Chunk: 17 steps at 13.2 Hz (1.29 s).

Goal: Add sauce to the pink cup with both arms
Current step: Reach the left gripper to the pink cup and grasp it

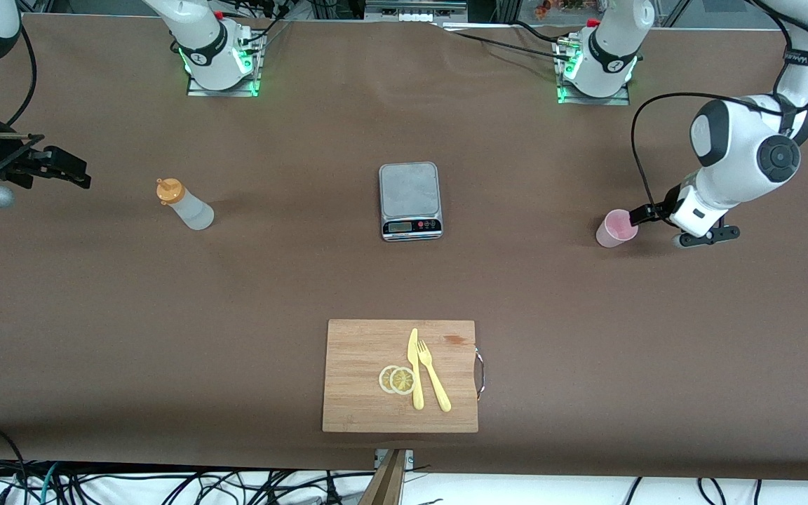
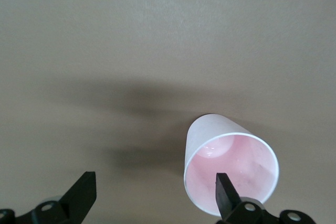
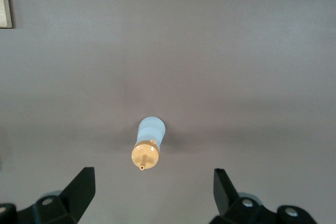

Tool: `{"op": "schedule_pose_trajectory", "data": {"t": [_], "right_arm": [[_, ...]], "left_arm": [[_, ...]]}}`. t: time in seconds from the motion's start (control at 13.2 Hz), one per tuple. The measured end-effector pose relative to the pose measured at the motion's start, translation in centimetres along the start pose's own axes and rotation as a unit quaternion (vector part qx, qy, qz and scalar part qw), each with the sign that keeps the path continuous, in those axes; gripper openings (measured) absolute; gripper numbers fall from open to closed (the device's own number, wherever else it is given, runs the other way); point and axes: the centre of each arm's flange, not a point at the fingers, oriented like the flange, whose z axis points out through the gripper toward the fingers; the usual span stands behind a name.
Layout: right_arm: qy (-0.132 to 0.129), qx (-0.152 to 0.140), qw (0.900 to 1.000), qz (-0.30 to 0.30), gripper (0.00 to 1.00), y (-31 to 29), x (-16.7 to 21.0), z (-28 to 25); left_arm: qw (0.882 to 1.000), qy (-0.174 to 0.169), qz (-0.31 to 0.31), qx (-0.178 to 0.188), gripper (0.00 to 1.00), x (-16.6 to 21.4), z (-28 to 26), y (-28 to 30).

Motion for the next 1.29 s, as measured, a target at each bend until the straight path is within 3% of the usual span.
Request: {"op": "schedule_pose_trajectory", "data": {"t": [0.53, 0.68, 0.91, 1.06, 1.14, 1.29], "right_arm": [[0.001, 0.000, 1.000, -0.001, 1.00, -0.1, 0.1, 0.0], [0.001, 0.000, 1.000, -0.001, 1.00, -0.1, 0.1, 0.0], [0.000, 0.000, 1.000, -0.001, 1.00, -0.1, 0.1, 0.0], [0.000, 0.000, 1.000, -0.001, 1.00, -0.1, 0.1, 0.1], [-0.001, 0.000, 1.000, -0.001, 1.00, -0.1, 0.1, 0.1], [-0.001, 0.000, 1.000, -0.003, 1.00, -0.3, 0.2, 0.2]], "left_arm": [[1.000, -0.019, -0.001, 0.001, 1.00, 0.0, 2.5, -0.1], [1.000, -0.025, -0.002, 0.002, 0.88, 0.0, 3.1, 0.0], [0.999, -0.031, -0.013, -0.005, 0.82, -0.1, 3.6, 0.3], [0.999, -0.032, -0.022, -0.015, 0.66, -0.2, 3.7, 0.5], [0.999, -0.034, -0.025, -0.019, 0.65, -0.2, 3.8, 0.7], [0.999, -0.037, -0.023, -0.021, 0.46, -0.4, 4.0, 1.1]]}}
